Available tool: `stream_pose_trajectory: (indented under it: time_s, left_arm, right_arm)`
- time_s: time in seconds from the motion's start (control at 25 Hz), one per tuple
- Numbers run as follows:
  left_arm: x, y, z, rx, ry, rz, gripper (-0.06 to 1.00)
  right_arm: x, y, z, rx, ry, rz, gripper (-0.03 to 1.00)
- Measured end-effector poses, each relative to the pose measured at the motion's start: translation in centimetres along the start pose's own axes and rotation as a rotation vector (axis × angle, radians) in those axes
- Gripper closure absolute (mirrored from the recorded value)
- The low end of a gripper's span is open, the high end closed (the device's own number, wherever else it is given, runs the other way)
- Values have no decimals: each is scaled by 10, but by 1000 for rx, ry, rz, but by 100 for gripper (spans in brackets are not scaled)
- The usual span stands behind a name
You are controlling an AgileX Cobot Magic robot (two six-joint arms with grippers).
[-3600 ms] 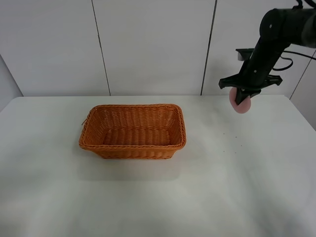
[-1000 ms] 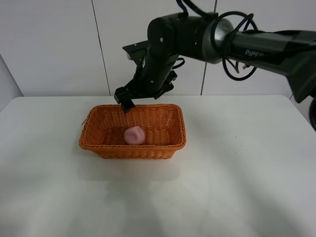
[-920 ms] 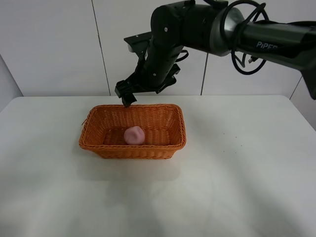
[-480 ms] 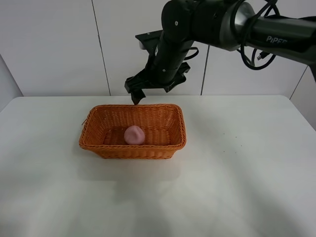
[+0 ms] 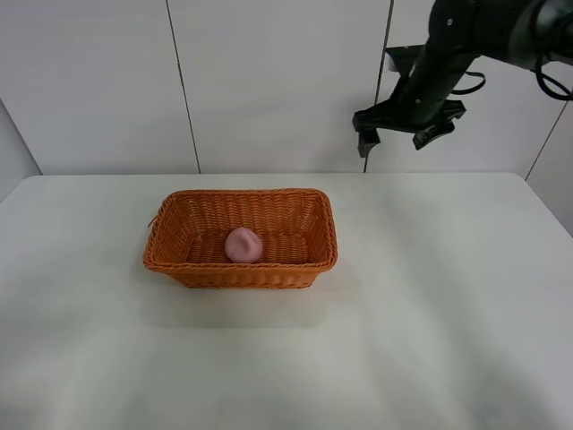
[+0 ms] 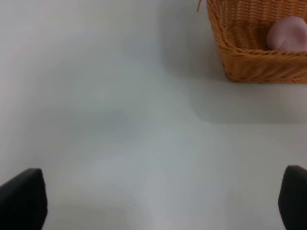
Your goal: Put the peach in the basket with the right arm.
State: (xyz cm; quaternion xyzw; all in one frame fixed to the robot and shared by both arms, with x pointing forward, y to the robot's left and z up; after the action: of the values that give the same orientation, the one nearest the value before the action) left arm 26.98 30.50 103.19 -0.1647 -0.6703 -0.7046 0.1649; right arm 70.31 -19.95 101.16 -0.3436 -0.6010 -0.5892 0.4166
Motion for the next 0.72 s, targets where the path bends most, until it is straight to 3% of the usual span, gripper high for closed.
stream_pose_trajectory:
  time_s: [0.16, 0.32, 0.72]
  left_arm:
    - [0, 0, 0, 0, 0, 0, -5]
    - [0, 0, 0, 0, 0, 0, -5]
    - [0, 0, 0, 0, 0, 0, -5]
  right_arm:
    - [0, 2, -49, -90, -44, 11, 27]
    - [2, 0, -78, -142, -72, 24, 27]
    - [3, -13, -83, -120, -81, 119, 27]
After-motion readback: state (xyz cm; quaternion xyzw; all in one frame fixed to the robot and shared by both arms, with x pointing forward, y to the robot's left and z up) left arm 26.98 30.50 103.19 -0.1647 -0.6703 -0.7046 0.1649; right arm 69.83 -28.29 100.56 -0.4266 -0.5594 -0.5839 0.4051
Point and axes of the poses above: a point on each arm's last joint axis where the gripper is mounted, x pointing back along that axis away from the gripper, z along the wrist's bending axis when the last joint is at zero, y = z × x, the point moved 4 cm from there along -x, pointing out along that axis toward the gripper, and after that the axes turned 3 degrees about -x, right-handed, at the moved point
